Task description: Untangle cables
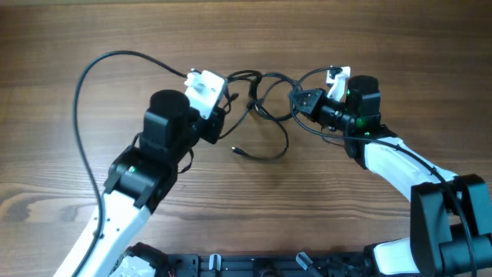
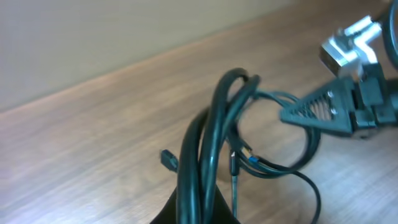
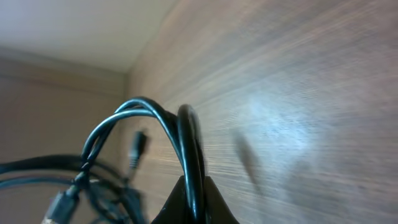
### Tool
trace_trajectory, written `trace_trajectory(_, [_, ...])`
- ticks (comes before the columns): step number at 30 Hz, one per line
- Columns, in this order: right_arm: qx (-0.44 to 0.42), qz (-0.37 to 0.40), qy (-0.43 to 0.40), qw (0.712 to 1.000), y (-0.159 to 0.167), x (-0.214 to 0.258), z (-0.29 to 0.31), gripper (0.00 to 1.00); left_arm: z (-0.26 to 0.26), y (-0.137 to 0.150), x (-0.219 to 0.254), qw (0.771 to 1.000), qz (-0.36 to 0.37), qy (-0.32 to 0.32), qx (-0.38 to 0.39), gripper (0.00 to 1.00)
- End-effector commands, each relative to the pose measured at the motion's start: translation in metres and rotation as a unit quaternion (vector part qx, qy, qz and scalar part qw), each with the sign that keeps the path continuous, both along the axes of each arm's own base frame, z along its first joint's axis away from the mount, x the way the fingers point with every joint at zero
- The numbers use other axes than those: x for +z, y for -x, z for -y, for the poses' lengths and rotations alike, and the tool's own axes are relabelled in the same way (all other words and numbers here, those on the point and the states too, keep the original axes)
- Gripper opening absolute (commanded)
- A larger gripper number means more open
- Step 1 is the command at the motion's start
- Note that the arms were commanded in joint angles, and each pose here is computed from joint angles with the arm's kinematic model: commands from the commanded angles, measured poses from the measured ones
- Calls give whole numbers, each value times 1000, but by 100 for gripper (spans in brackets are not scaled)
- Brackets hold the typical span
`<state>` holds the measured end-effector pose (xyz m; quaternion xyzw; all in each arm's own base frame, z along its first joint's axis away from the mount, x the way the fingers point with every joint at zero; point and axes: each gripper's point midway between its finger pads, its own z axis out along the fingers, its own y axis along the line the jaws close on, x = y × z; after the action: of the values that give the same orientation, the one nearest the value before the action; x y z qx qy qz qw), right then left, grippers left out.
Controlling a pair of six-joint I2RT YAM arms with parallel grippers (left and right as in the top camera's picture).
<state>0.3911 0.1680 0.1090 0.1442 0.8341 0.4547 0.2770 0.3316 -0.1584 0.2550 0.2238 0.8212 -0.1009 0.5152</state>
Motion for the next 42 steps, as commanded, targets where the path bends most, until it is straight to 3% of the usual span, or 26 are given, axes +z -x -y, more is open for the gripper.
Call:
trace_trajectory(1, [-51, -20, 35, 998, -5, -13, 19, 4, -42, -2, 42, 992, 72, -7, 103, 4])
trace_trajectory(7, [-83, -67, 67, 992, 2, -35, 32, 4, -83, 7, 70, 972, 115, 0, 207, 4])
trace_trajectory(11, [-89, -94, 80, 988, 10, -46, 37, 4, -91, 8, 74, 967, 121, -4, 225, 4])
trace_trajectory(13, [-107, -116, 94, 983, 14, -55, 44, 14, -96, 8, 74, 964, 121, 1, 238, 4])
trace_trajectory(19, [-111, -146, 100, 978, 23, -64, 47, 15, -139, 2, 74, 938, 111, 61, 323, 4])
trace_trajectory(25, [-102, -146, 92, 980, 24, -63, 43, 16, -145, 1, 73, 936, 109, 62, 329, 4])
trace_trajectory(30, [4, -64, 54, 996, 21, -34, 12, 40, -128, -1, 71, 951, 99, 77, 284, 4])
trace_trajectory(33, [46, -20, 47, 998, 21, -22, 2, 85, -124, -1, 71, 953, 96, 81, 274, 4])
trace_trajectory(35, [74, 10, 44, 996, 22, -14, -5, 100, -114, -1, 70, 960, 90, 90, 248, 4])
trace_trajectory(42, [139, 55, 16, 989, 32, 3, -21, 100, -90, -11, 51, 965, 36, 144, 215, 4])
